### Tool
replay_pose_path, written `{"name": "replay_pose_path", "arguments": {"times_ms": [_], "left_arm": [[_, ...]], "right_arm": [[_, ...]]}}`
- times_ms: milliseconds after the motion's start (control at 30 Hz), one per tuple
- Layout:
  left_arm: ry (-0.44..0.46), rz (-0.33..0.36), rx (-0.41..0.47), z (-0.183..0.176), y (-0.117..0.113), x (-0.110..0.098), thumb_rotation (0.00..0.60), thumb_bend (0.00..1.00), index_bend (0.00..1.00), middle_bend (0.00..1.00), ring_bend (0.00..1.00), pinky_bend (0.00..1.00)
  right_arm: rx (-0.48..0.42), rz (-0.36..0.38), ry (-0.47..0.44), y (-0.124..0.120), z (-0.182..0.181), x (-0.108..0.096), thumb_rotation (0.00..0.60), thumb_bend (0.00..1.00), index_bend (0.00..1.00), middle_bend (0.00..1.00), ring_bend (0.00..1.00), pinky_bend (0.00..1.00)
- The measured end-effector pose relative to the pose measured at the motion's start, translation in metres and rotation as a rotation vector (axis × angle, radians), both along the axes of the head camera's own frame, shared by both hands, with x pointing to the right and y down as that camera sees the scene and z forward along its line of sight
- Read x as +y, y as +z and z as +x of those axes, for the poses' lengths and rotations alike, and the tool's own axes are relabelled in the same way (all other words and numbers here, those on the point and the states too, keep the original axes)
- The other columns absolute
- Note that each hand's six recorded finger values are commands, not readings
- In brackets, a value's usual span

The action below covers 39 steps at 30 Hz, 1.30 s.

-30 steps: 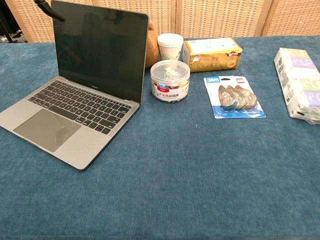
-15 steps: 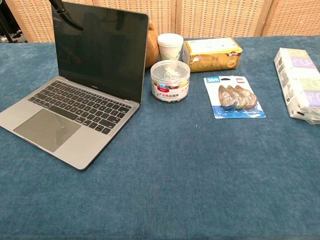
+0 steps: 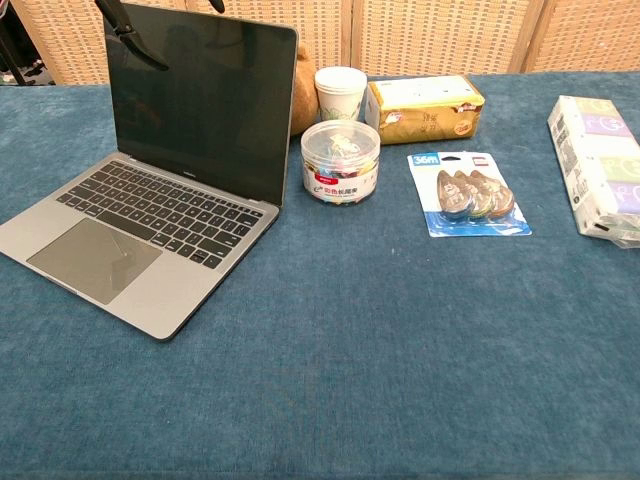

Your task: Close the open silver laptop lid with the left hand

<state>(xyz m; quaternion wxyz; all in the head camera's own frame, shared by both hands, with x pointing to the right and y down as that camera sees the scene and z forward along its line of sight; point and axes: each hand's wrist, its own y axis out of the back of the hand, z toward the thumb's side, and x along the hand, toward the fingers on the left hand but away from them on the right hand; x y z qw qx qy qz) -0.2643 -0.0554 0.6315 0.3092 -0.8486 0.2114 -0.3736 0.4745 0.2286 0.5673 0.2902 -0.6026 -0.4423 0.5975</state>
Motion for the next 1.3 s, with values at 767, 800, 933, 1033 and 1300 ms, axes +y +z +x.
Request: {"name": "replay_pose_path", "arguments": {"times_ms": [767,800,933,1033,1300], "left_arm": [[-0.026,-0.046,-0.020,-0.005,0.011,0.006,0.600,0.09,0.33,0.16,0.22,0.21],[-0.027,-0.048,-0.018,-0.005,0.011,0.007,0.600,0.09,0.34,0.16,0.23,0.21],[-0.027,-0.047,-0.011,-0.004,0.009,0.007,0.600,0.09,0.34,0.17,0.24,0.22],[-0.025,-0.045,-0.008,-0.004,0.005,0.007,0.600,0.09,0.35,0.17,0.24,0.23],[-0.021,-0.032,-0.004,-0.003,-0.006,0.008,0.600,0.09,0.36,0.19,0.25,0.24]], "right_arm": [[-0.003,0.005,0.002,-0.002,0.001,0.000,0.600,0.23,0.20,0.00,0.00,0.00],[-0.003,0.006,0.002,-0.002,0.001,0.000,0.600,0.23,0.20,0.00,0.00,0.00],[-0.002,0.002,0.000,-0.001,0.000,0.000,0.600,0.23,0.20,0.00,0.00,0.00],[-0.002,0.000,-0.001,0.000,0.000,0.000,0.600,0.23,0.20,0.00,0.00,0.00],[-0.004,0.002,-0.003,-0.001,0.000,0.000,0.600,0.23,0.20,0.00,0.00,0.00]]}}
